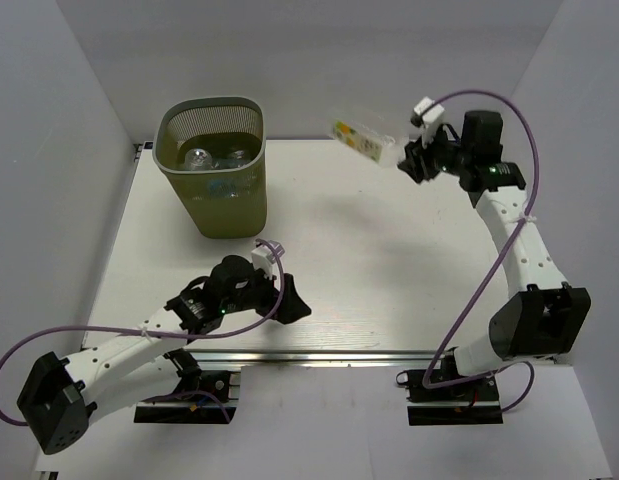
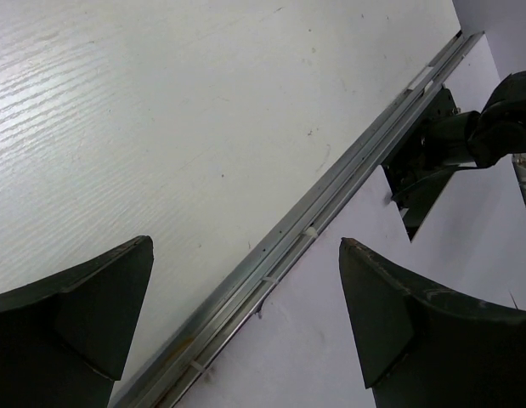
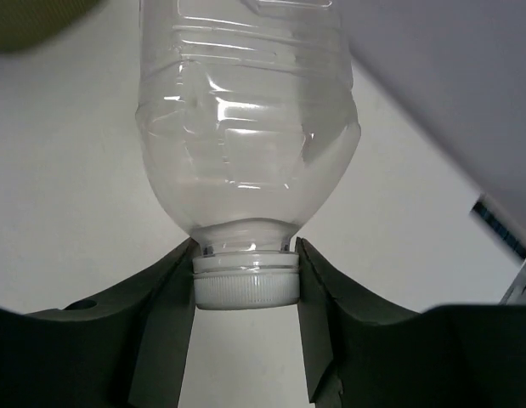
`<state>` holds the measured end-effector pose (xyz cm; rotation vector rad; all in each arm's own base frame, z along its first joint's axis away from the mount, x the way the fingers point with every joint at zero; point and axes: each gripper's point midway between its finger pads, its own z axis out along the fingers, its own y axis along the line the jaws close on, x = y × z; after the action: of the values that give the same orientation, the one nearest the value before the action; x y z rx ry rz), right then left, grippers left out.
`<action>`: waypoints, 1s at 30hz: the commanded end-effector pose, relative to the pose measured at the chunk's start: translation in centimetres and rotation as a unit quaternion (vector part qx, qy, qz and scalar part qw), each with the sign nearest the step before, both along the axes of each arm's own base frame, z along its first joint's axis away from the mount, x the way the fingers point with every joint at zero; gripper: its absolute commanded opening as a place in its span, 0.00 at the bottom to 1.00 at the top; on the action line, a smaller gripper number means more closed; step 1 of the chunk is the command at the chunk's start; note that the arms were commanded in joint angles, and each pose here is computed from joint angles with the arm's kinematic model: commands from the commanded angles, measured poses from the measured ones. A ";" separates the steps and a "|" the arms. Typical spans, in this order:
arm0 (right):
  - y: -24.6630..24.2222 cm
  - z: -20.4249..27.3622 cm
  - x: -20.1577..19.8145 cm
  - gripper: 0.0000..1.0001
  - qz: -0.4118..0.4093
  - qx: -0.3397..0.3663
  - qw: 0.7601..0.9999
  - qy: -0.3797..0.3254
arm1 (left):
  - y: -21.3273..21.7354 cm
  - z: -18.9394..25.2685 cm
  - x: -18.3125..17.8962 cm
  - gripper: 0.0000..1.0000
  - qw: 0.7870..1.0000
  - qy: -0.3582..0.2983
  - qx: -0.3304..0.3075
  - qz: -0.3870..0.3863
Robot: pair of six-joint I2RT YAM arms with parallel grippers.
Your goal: Put the plastic bottles in the bin
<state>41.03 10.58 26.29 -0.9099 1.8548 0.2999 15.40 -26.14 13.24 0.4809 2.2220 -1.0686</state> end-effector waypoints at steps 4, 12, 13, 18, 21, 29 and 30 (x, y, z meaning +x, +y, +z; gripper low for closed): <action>8.9 10.8 1.1 0.00 0.116 0.083 0.986 -0.092 | 1.5 -0.6 -1.0 1.00 0.999 0.015 -0.006 0.030; 19.2 17.3 -0.3 0.00 0.217 0.101 0.957 -0.161 | 1.8 -0.3 -0.8 1.00 0.999 0.012 -0.008 0.041; 19.7 17.2 -0.2 0.00 0.219 0.101 0.957 -0.161 | 1.8 -0.3 -0.8 1.00 0.999 0.012 -0.008 0.041; 25.6 15.3 -0.9 0.01 0.255 0.088 0.950 -0.159 | 1.8 -0.1 -0.8 1.00 0.999 0.013 -0.007 0.041; 27.5 14.6 -0.6 0.28 0.253 0.086 0.950 -0.160 | 2.0 -0.1 -0.8 1.00 0.999 0.011 -0.005 0.046; 29.1 14.1 1.1 0.90 0.210 0.082 0.959 -0.169 | 2.6 0.8 -0.8 1.00 0.998 -0.001 -0.015 0.060; 28.8 15.0 1.0 0.90 0.204 0.085 0.959 -0.177 | 2.6 0.8 -0.8 1.00 0.998 -0.001 -0.015 0.060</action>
<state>41.82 40.22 34.11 -1.2576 1.4176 0.5772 14.48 -23.73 13.65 0.3485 2.2128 -1.0477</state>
